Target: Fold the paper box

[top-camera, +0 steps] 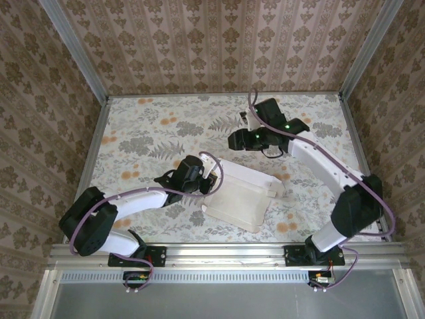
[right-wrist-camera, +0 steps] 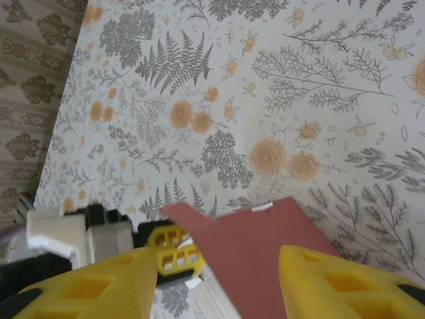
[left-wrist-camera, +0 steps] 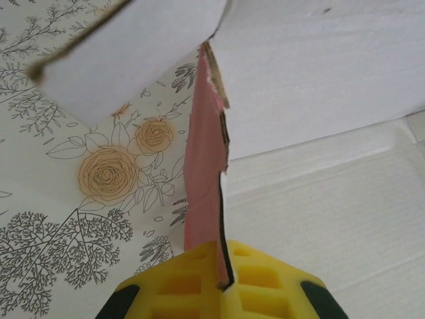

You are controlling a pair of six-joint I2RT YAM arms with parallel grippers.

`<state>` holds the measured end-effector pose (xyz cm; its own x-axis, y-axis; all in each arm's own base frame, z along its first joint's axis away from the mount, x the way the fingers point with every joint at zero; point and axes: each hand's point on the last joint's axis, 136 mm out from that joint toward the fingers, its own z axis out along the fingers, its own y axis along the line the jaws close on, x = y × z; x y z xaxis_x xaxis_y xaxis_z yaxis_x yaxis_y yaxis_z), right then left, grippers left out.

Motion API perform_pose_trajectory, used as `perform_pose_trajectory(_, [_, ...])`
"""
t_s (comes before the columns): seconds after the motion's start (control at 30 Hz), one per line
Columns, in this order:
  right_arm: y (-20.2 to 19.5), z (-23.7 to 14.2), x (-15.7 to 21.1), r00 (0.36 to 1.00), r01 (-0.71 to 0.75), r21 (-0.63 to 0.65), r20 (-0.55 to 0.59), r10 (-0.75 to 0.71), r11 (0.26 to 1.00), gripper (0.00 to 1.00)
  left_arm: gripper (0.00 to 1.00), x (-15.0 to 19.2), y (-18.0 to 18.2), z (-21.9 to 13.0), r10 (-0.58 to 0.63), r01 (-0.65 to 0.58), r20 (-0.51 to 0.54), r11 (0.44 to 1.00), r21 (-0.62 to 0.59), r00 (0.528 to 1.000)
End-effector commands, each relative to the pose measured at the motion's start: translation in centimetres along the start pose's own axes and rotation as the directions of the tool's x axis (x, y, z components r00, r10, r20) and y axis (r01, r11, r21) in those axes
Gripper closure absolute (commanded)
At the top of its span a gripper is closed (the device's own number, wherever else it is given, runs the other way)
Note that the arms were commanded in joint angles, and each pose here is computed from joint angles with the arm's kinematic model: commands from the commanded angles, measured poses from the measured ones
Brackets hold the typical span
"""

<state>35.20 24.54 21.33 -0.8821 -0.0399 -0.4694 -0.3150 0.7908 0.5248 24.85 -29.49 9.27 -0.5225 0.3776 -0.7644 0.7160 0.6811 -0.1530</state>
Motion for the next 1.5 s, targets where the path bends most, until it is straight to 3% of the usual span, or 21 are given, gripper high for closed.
perform_pose_trajectory(0.0, [0.3,1.0,-0.4,0.999,-0.004,-0.032,-0.037,0.003,0.999,0.44,0.98,3.0,-0.1,0.5,0.011,-0.008,-0.104,1.000,0.028,0.995])
perform_pose_trajectory(0.47, [-0.4,6.8,-0.5,0.979,-0.018,-0.088,-0.203,-0.001,0.996,0.32,0.98,2.6,0.1,0.7,-0.013,0.015,-0.085,1.000,0.027,0.996])
perform_pose_trajectory(0.97, [-0.5,7.7,2.6,0.934,0.080,-0.057,-0.345,-0.095,0.995,0.23,0.99,2.9,0.3,0.8,-0.016,0.018,-0.098,1.000,0.016,0.995])
perform_pose_trajectory(1.47, [-1.1,7.0,3.5,0.923,0.110,-0.026,-0.368,-0.112,0.994,0.31,0.99,3.0,0.6,0.7,-0.023,0.024,-0.098,1.000,0.008,0.995])
